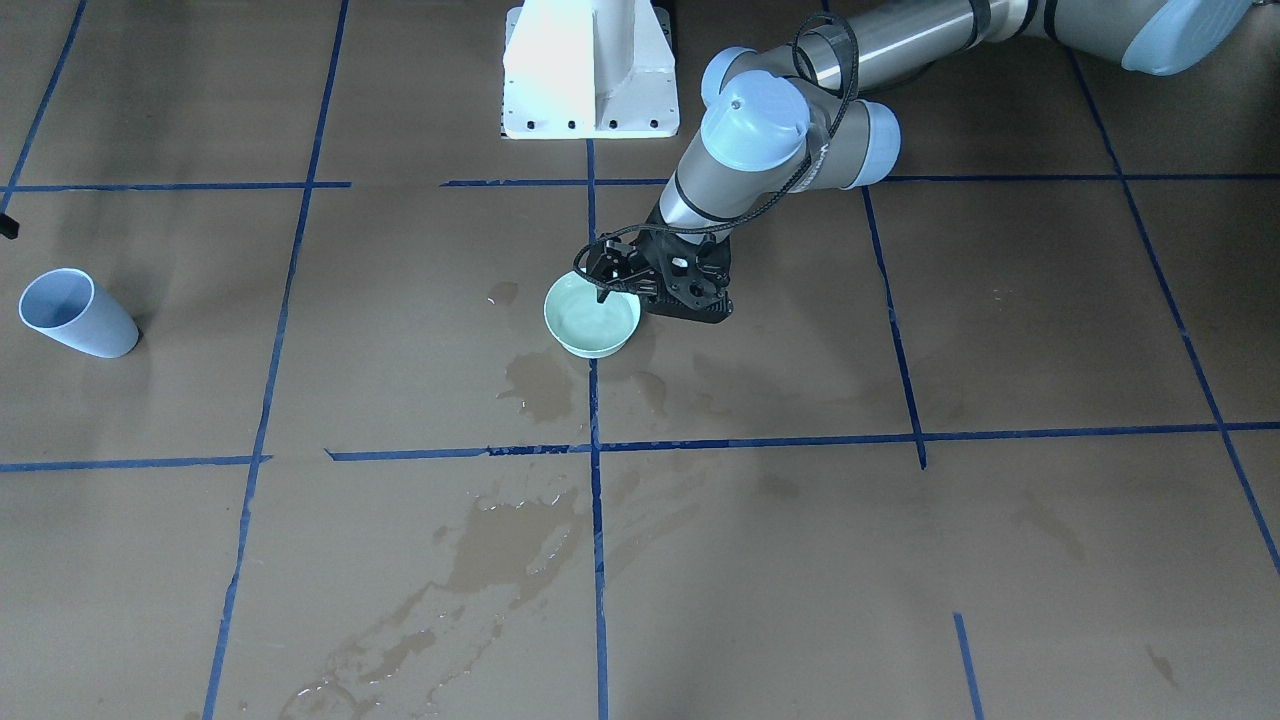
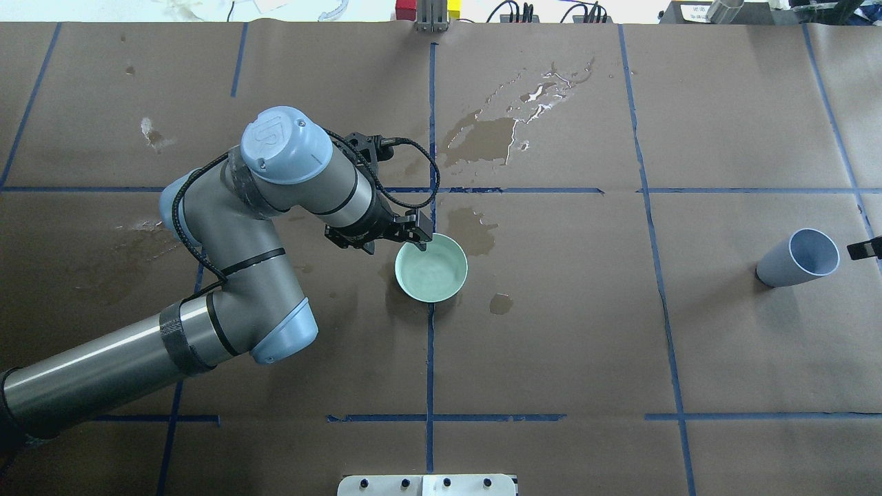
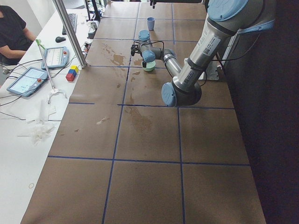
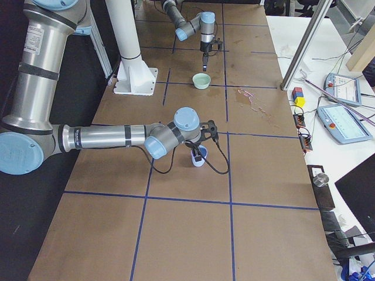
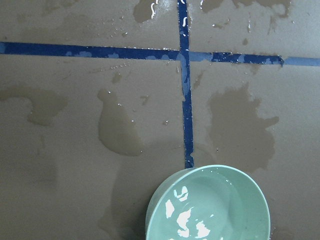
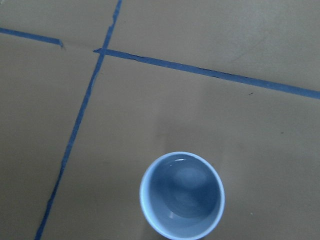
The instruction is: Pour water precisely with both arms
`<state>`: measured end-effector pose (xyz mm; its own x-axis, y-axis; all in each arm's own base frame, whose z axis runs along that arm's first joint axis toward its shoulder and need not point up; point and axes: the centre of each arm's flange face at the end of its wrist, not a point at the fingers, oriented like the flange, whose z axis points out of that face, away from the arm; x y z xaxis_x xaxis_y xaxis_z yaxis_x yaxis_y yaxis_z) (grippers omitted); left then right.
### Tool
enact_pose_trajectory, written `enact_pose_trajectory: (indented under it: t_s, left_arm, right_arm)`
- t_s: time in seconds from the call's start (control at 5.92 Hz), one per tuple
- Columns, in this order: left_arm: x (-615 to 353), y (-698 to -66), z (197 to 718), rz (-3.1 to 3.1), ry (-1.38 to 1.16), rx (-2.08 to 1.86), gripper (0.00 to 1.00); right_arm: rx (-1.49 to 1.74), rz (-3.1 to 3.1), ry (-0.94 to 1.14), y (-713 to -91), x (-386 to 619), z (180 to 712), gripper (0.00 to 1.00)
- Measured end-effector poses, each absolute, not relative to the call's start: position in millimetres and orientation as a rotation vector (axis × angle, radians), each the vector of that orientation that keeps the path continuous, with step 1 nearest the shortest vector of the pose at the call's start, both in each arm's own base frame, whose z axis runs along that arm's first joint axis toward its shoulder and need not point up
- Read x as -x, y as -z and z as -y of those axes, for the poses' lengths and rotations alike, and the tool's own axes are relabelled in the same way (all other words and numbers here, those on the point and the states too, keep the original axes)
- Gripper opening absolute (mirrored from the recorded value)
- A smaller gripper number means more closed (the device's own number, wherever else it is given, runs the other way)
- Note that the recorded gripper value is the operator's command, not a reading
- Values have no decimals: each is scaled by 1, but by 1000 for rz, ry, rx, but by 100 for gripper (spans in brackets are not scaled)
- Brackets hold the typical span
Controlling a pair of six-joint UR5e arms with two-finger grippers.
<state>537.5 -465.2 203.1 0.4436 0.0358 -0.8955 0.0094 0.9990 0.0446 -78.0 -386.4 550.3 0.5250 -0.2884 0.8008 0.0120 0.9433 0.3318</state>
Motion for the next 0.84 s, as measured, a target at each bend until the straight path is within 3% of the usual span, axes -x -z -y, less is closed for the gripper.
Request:
enact_pose_trajectory:
  t_s: [0.34,0.84]
  left_arm:
    - [-527,-206,461,-1118,-14,-49,98]
    - [-520,-205,456,-1127,10,-45,99]
  right_arm:
    - [-471,954,166,-565,101,336,98]
    - [-593,887,6,-577,130,305,98]
